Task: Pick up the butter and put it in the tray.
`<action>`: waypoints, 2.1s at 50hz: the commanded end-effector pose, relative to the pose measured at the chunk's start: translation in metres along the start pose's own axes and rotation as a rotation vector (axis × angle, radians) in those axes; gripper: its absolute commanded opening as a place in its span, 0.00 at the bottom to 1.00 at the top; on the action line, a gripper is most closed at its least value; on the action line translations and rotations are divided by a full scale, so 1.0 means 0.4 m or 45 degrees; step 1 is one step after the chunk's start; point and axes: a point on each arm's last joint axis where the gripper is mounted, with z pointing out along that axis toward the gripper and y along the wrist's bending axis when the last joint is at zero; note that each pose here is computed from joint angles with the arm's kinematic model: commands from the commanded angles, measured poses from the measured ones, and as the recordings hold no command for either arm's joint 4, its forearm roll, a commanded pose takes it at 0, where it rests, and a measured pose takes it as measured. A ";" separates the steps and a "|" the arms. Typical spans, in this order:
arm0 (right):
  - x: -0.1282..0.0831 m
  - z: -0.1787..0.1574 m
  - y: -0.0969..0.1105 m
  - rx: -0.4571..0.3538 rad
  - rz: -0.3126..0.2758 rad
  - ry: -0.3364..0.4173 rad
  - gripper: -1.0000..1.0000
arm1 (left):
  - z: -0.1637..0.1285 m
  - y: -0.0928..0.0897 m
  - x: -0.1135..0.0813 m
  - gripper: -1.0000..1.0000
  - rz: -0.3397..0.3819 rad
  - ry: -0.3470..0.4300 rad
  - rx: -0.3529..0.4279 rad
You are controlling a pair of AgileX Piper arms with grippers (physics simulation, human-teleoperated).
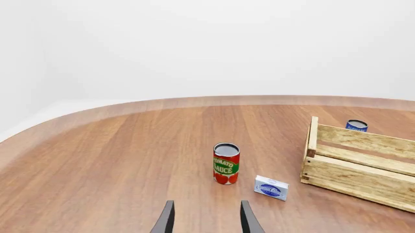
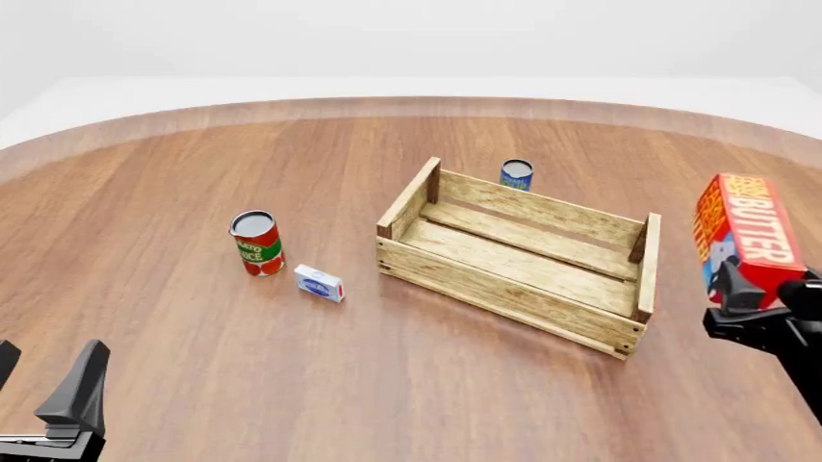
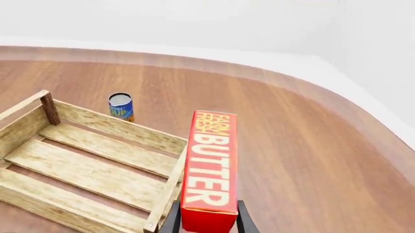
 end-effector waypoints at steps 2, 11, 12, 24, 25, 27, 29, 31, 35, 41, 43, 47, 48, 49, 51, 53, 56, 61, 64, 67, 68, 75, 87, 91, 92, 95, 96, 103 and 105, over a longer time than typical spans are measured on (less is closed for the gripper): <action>-0.061 0.007 0.015 -0.062 0.003 -0.064 0.00 | 0.000 0.000 0.000 1.00 0.000 0.001 0.000; -0.079 0.023 0.033 -0.118 -0.006 -0.072 0.00 | 0.000 0.000 0.000 1.00 0.000 0.000 0.000; -0.079 0.024 0.035 -0.121 -0.005 -0.071 0.00 | 0.000 0.000 0.000 1.00 0.000 0.000 0.000; -0.107 0.031 0.060 -0.198 -0.021 -0.081 0.00 | 0.000 0.000 0.000 1.00 0.000 0.000 0.000; -0.105 0.035 0.068 -0.219 -0.025 -0.075 0.00 | 0.000 0.000 0.000 1.00 0.000 0.000 0.000; -0.104 0.036 0.071 -0.226 -0.027 -0.074 0.00 | 0.000 0.000 0.000 1.00 0.000 0.000 0.000; -0.102 0.040 0.077 -0.240 -0.028 -0.070 0.00 | 0.000 0.000 0.000 1.00 0.000 0.000 0.000; -0.100 0.044 0.083 -0.253 -0.028 -0.067 0.00 | 0.000 0.000 0.000 1.00 0.000 0.000 0.000; -0.101 0.053 0.092 -0.273 -0.034 -0.066 0.00 | 0.000 0.000 0.000 1.00 0.000 0.000 0.000; -0.101 0.071 0.111 -0.309 -0.041 -0.066 0.00 | 0.000 0.000 0.000 1.00 0.000 0.000 0.000; -0.101 0.076 0.116 -0.318 -0.041 -0.066 0.00 | 0.000 0.000 0.000 1.00 0.000 0.000 0.000; -0.100 0.083 0.124 -0.333 -0.041 -0.068 0.00 | 0.000 0.000 0.000 1.00 0.000 0.000 0.000; -0.098 0.087 0.128 -0.340 -0.042 -0.065 0.00 | 0.000 0.000 0.000 1.00 0.000 0.000 0.000; -0.094 0.090 0.133 -0.349 -0.046 -0.061 0.00 | 0.000 0.000 0.000 1.00 0.000 0.000 0.000; -0.094 0.092 0.136 -0.355 -0.047 -0.060 0.00 | 0.000 0.000 0.000 1.00 0.000 0.000 0.000; -0.095 0.096 0.141 -0.365 -0.049 -0.059 0.00 | 0.000 0.000 0.000 1.00 0.000 0.000 0.000; -0.091 0.104 0.151 -0.382 -0.050 -0.053 0.00 | 0.000 0.000 0.000 1.00 0.000 0.000 0.000; -0.090 0.113 0.162 -0.399 -0.052 -0.050 0.00 | 0.000 0.000 0.000 1.00 0.000 0.000 0.000; -0.089 0.121 0.170 -0.412 -0.055 -0.048 0.00 | 0.000 0.000 0.000 1.00 0.000 0.000 0.000; -0.089 0.129 0.177 -0.420 -0.056 -0.045 0.00 | 0.000 0.000 0.000 1.00 0.000 0.000 0.000; -0.089 0.130 0.179 -0.424 -0.057 -0.044 0.00 | 0.000 0.000 0.000 1.00 0.000 0.000 0.000; -0.087 0.148 0.196 -0.446 -0.064 -0.035 0.00 | 0.000 0.000 0.000 1.00 0.000 0.000 0.000; -0.081 0.182 0.218 -0.465 -0.071 -0.016 0.00 | 0.000 0.000 0.000 1.00 0.000 0.000 0.000; -0.079 0.193 0.228 -0.475 -0.073 -0.013 0.00 | 0.000 0.000 0.000 1.00 0.000 0.000 0.000; -0.079 0.196 0.230 -0.477 -0.073 -0.013 0.00 | 0.000 0.000 0.000 1.00 0.000 0.000 0.000; -0.077 0.202 0.237 -0.485 -0.074 -0.012 0.00 | 0.000 0.000 0.000 1.00 0.000 0.000 0.000; -0.076 0.202 0.237 -0.485 -0.074 -0.012 0.00 | 0.000 0.000 0.000 1.00 0.000 0.000 0.000; -0.065 0.217 0.250 -0.496 -0.068 -0.004 0.00 | 0.000 0.000 0.000 1.00 0.000 0.000 0.000; -0.062 0.221 0.253 -0.499 -0.069 0.000 0.00 | 0.000 0.000 0.000 1.00 0.000 0.000 0.000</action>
